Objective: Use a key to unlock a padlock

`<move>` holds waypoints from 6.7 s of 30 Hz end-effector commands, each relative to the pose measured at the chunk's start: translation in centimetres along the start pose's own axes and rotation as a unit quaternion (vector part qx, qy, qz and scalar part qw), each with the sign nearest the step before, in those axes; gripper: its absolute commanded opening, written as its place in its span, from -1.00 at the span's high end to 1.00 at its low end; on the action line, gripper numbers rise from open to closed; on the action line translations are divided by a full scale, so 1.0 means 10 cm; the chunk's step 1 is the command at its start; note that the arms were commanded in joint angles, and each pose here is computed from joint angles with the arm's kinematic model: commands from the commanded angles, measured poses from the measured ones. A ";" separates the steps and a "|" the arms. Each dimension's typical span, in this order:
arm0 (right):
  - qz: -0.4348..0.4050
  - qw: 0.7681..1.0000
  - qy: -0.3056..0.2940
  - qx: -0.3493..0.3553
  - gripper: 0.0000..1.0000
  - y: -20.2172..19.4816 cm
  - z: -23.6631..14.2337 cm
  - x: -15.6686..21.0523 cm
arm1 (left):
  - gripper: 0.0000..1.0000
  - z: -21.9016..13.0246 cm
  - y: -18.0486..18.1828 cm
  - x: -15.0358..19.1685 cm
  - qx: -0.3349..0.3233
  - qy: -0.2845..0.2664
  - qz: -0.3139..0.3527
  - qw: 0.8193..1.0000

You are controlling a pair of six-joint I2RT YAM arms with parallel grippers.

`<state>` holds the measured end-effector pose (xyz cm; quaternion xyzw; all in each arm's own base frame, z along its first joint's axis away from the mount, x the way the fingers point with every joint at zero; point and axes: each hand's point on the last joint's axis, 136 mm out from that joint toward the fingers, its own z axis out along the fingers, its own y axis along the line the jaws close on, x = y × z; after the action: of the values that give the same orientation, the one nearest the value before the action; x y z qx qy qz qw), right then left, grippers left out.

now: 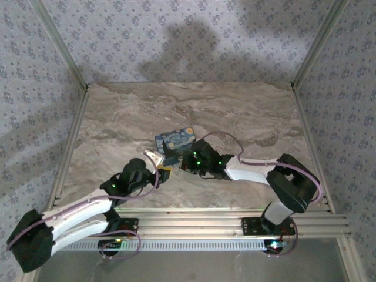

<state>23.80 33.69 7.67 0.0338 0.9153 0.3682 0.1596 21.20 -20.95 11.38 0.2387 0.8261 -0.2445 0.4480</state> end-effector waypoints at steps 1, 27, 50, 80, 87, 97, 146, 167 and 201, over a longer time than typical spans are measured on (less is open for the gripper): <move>-0.066 0.998 0.012 0.005 1.00 0.03 -0.10 -0.02 | 0.14 -0.10 0.16 0.13 -0.024 0.013 -0.063 0.998; -0.213 0.971 0.105 0.020 1.00 -0.08 -0.20 -0.05 | 0.13 0.14 0.23 0.32 -0.002 0.107 -0.163 0.981; -0.103 0.993 0.064 0.013 1.00 -0.33 -0.27 -0.34 | 0.13 0.12 0.22 0.16 0.003 0.098 -0.174 0.980; 0.017 0.999 -0.041 0.015 1.00 -0.57 -0.50 -0.93 | 0.09 0.14 0.23 -0.10 0.003 0.067 -0.246 0.967; 0.044 0.996 -0.073 0.019 1.00 -0.67 -0.56 -1.07 | 0.09 0.13 0.25 -0.04 -0.003 0.068 -0.249 0.966; 0.039 0.995 -0.089 0.022 1.00 -0.62 -0.69 -1.13 | 0.06 0.06 0.28 -0.03 -0.017 0.073 -0.235 0.969; -0.126 0.981 0.017 0.148 -0.61 -0.98 -1.69 -0.53 | -0.96 -0.63 0.80 -0.42 -0.150 0.103 -0.203 0.962; -0.178 0.779 -0.453 0.394 -1.00 -2.13 -2.77 -1.23 | -0.96 -0.38 2.05 -0.31 -0.379 -0.056 0.009 0.924; -0.198 0.817 -0.405 0.360 -1.00 -2.69 -2.06 -2.11 | -0.96 -0.14 2.92 -0.29 -0.380 -0.090 -0.080 0.917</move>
<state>38.82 -2.65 9.09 0.0526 0.8184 -0.0479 0.5703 39.04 1.99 7.83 -0.0369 0.8379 0.0452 0.5427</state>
